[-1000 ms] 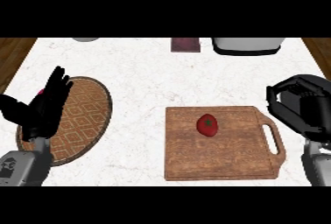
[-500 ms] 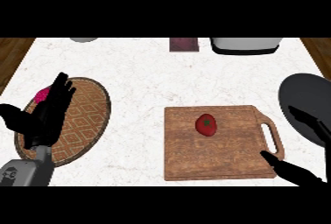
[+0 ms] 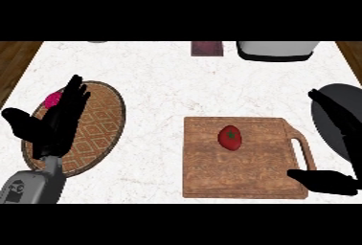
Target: Pick the tomato from the cutting board and place it in the pan
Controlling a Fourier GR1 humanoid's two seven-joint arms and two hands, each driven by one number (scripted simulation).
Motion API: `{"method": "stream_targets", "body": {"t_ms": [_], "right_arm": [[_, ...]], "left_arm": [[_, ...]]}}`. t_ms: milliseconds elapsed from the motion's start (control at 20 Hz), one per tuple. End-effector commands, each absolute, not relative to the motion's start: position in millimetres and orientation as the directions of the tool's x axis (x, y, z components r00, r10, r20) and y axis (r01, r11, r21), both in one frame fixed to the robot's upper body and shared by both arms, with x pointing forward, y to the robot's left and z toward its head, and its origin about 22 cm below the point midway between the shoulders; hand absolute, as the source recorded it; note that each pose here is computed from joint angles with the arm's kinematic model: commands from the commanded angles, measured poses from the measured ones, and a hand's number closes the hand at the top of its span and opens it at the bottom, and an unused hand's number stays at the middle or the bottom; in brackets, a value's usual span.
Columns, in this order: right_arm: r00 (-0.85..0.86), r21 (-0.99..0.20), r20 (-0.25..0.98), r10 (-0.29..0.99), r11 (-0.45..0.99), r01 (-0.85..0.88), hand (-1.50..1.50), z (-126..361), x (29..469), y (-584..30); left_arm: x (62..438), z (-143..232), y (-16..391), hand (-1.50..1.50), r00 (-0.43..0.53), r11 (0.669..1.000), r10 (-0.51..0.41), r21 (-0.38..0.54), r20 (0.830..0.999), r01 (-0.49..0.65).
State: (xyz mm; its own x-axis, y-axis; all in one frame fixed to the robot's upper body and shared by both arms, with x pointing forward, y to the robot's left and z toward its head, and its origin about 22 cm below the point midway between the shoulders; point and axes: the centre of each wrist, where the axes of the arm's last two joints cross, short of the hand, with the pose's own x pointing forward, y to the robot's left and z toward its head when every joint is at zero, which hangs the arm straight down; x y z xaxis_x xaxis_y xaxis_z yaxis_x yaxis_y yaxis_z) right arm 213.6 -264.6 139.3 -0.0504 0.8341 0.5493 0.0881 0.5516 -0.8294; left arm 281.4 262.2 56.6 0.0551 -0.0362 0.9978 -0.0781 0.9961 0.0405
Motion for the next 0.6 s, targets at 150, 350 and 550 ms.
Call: {"method": "stream_targets", "body": {"t_ms": [150,350,550], "right_arm": [[0.023,-0.918,0.382,0.924,0.382,-0.108,-1.5,150.8,256.1,-229.9],[0.077,-0.883,0.291,0.954,0.299,-0.362,-1.5,139.2,268.4,-222.0],[0.055,-0.856,0.222,0.973,0.222,-0.466,-1.5,148.9,260.7,-184.3]], "left_arm": [[287.1,56.2,266.3,0.0,0.045,0.997,-0.047,0.049,0.998,-0.058],[289.2,65.9,262.5,0.0,0.065,0.997,-0.033,0.038,0.997,-0.066],[282.9,48.9,273.4,0.0,0.058,0.996,-0.036,0.04,0.998,-0.08]]}}
